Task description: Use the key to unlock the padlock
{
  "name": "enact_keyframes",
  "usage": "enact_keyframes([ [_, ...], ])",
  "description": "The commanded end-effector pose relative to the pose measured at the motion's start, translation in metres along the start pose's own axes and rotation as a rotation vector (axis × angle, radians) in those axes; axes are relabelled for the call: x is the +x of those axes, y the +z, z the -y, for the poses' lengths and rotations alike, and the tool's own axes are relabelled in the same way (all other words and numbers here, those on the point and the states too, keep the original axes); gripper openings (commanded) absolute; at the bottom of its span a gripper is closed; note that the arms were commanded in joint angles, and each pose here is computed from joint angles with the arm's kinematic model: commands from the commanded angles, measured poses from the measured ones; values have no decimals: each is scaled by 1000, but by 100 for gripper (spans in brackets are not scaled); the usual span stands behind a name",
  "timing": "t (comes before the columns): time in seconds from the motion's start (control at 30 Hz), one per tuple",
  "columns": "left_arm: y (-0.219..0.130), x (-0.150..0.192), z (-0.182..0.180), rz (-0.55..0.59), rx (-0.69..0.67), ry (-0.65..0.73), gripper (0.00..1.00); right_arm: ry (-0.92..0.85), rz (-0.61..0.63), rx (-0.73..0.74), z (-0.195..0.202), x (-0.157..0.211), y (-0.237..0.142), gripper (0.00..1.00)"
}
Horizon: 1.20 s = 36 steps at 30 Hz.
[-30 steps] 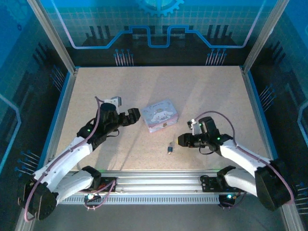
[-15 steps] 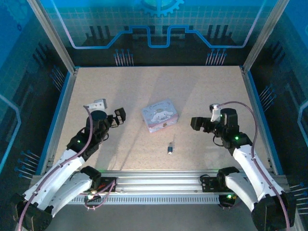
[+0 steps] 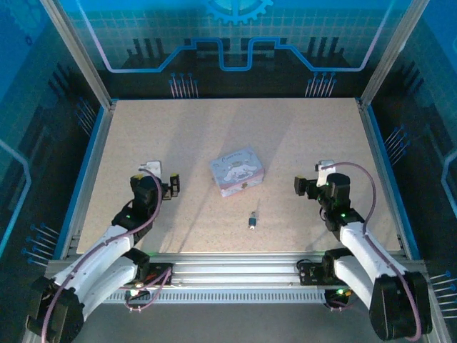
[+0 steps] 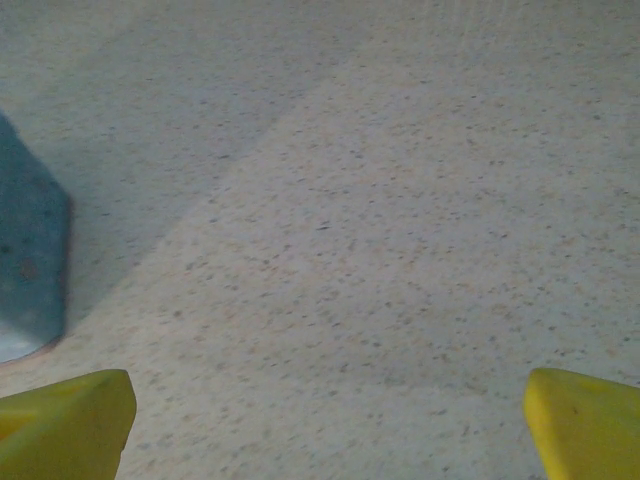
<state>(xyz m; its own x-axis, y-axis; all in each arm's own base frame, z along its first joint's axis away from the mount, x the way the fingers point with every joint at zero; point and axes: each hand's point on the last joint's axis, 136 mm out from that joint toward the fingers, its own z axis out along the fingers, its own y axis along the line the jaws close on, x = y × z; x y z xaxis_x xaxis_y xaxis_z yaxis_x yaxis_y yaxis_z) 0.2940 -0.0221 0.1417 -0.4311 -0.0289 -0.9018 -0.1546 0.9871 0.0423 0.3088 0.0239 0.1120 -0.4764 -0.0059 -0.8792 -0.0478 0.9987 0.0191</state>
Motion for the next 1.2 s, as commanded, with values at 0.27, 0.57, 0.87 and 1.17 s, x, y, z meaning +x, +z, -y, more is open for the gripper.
enact_keyframes([
  [0.27, 25, 6, 1, 21, 90, -39, 99, -59, 207, -12, -1, -38, 32, 100],
  [0.57, 44, 10, 2, 13, 134, -60, 99, -111, 215, -21, -3, -38, 55, 100],
  [0.87, 55, 0, 5, 67, 176, -35, 99, -109, 121, -27, -3, -24, 81, 100],
  [1.17, 66, -14, 21, 166, 256, 31, 99, -87, 96, -20, 3, -26, 86, 100],
])
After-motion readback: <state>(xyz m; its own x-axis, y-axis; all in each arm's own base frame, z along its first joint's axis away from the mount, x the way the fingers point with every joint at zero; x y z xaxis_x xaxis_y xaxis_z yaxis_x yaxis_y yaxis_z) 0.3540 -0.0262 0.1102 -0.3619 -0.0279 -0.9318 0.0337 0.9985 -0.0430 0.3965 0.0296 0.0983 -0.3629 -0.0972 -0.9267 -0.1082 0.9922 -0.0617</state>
